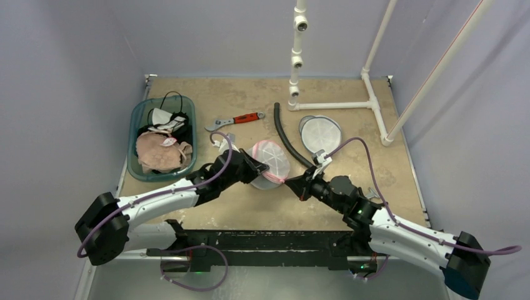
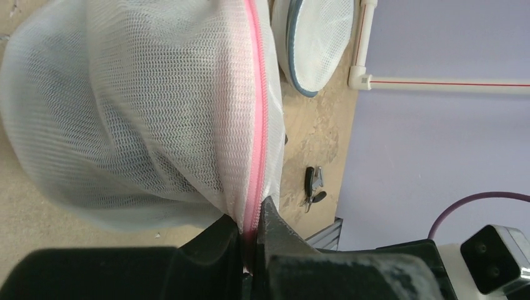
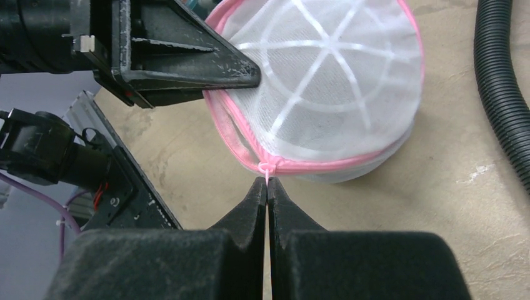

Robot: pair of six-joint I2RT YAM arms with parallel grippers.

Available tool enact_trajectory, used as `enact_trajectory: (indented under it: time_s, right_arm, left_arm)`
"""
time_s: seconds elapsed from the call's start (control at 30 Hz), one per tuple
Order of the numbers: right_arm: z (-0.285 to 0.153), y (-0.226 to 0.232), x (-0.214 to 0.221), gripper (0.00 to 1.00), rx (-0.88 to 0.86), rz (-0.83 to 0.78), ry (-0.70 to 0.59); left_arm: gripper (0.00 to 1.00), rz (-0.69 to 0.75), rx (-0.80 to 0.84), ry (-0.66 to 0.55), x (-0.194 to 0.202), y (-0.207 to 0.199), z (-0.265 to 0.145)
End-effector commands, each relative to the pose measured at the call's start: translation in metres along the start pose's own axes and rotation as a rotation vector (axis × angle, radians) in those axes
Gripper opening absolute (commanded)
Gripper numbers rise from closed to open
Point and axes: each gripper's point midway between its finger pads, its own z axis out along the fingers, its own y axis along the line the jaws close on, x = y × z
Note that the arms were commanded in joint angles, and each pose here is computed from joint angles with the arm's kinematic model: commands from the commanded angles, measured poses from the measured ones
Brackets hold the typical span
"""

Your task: Unzip the laundry bag and remove the bra

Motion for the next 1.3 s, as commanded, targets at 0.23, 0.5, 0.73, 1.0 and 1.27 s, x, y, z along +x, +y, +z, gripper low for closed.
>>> enact_trajectory:
  time_s: [0.23,0.5,0.73,1.0,1.27]
  right_arm:
    - [0.003,-0.012,-0.013,0.00,0.096,0.026,-0.034]
    - [0.003,-0.041,-0.005,0.00,0.239,0.113,-0.074]
    - [0.005,-0.053,-0.005,0.00,0.299,0.155,-0.106]
    - [-0.007,-0.070,-0.017,0.00,0.401,0.186,-0.184]
    - [-0.020,-0.076,-0.021,0.00,0.436,0.188,-0.212]
  left_arm:
    - [0.00,0.074,0.080,-0.097,-0.042,-0.035,-0.024]
    - [0.00,0.112,0.173,-0.041,-0.041,-0.058,-0.041]
    - [0.00,0.177,0.215,0.030,-0.035,-0.071,-0.054]
    - [0.00,0.235,0.246,0.054,-0.038,-0.080,-0.063]
    - [0.00,0.304,0.251,0.078,-0.045,-0.075,-0.062]
